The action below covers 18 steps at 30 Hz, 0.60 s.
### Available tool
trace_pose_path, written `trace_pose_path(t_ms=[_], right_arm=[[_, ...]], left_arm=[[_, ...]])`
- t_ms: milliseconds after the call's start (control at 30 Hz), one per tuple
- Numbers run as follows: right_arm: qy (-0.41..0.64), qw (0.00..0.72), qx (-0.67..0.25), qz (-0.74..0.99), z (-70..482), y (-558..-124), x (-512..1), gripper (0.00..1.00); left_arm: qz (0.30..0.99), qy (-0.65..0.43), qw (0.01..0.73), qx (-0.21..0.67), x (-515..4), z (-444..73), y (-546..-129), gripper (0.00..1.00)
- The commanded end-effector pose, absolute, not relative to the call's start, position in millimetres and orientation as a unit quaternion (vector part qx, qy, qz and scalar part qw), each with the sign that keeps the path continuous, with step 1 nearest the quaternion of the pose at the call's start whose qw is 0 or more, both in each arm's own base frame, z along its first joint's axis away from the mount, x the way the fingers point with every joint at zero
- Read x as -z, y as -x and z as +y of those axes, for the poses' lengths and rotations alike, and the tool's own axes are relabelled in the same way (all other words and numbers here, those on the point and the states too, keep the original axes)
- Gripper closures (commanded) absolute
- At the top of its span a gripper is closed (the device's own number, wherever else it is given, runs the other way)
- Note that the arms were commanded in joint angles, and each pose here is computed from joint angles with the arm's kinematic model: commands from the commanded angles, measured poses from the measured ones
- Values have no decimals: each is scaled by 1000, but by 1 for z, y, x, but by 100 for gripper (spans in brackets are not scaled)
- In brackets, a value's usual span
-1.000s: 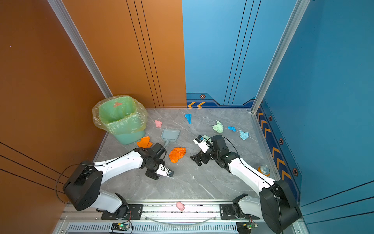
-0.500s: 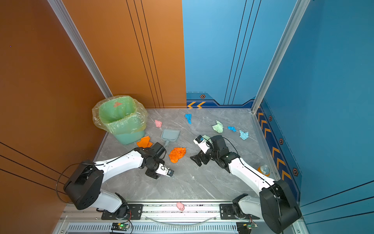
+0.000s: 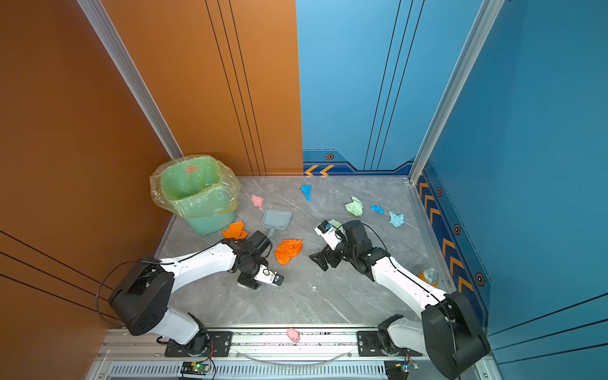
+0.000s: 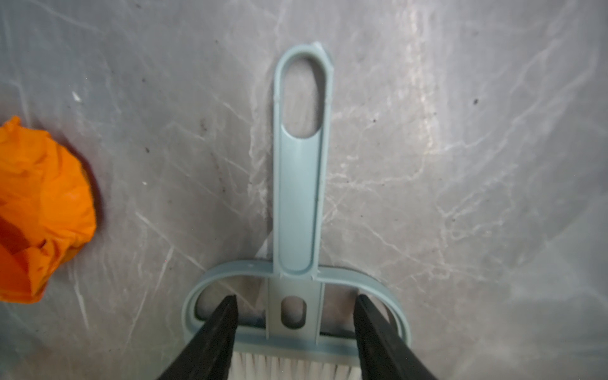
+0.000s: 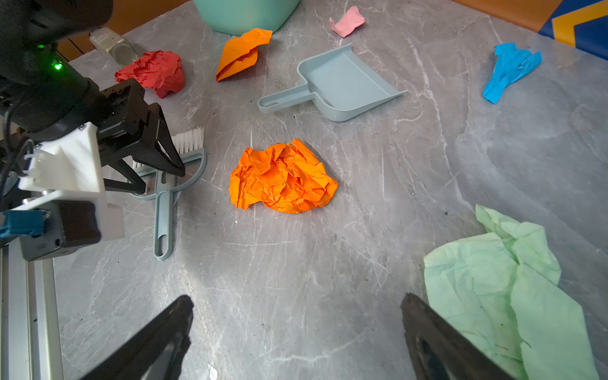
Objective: Sweep away the paper scraps from the table
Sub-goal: 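Lift the brush slightly with the left gripper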
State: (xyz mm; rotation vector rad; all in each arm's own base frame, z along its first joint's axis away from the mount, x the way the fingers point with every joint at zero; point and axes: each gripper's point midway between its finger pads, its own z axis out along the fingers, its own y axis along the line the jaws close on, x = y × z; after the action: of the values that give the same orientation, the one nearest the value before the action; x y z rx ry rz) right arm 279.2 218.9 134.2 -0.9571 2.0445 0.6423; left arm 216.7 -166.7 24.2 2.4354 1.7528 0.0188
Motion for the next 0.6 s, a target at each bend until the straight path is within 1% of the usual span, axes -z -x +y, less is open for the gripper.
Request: trace_pose_path(t_ms=[0, 167, 267, 567], right_arm=[[370, 385, -253, 807, 217, -280, -130, 0], [369, 384, -256, 807, 217, -280, -130, 0], [371, 385, -258, 805, 218, -279, -131, 0], [375, 379, -266, 803, 223, -282, -134, 0]], left_arm=[[588, -806, 64, -13, -26, -168, -221, 42], [591, -804, 56, -23, -23, -166, -223, 42], [598, -799, 50, -35, -21, -164, -228, 45], [602, -796, 40, -40, -17, -166, -230, 48]])
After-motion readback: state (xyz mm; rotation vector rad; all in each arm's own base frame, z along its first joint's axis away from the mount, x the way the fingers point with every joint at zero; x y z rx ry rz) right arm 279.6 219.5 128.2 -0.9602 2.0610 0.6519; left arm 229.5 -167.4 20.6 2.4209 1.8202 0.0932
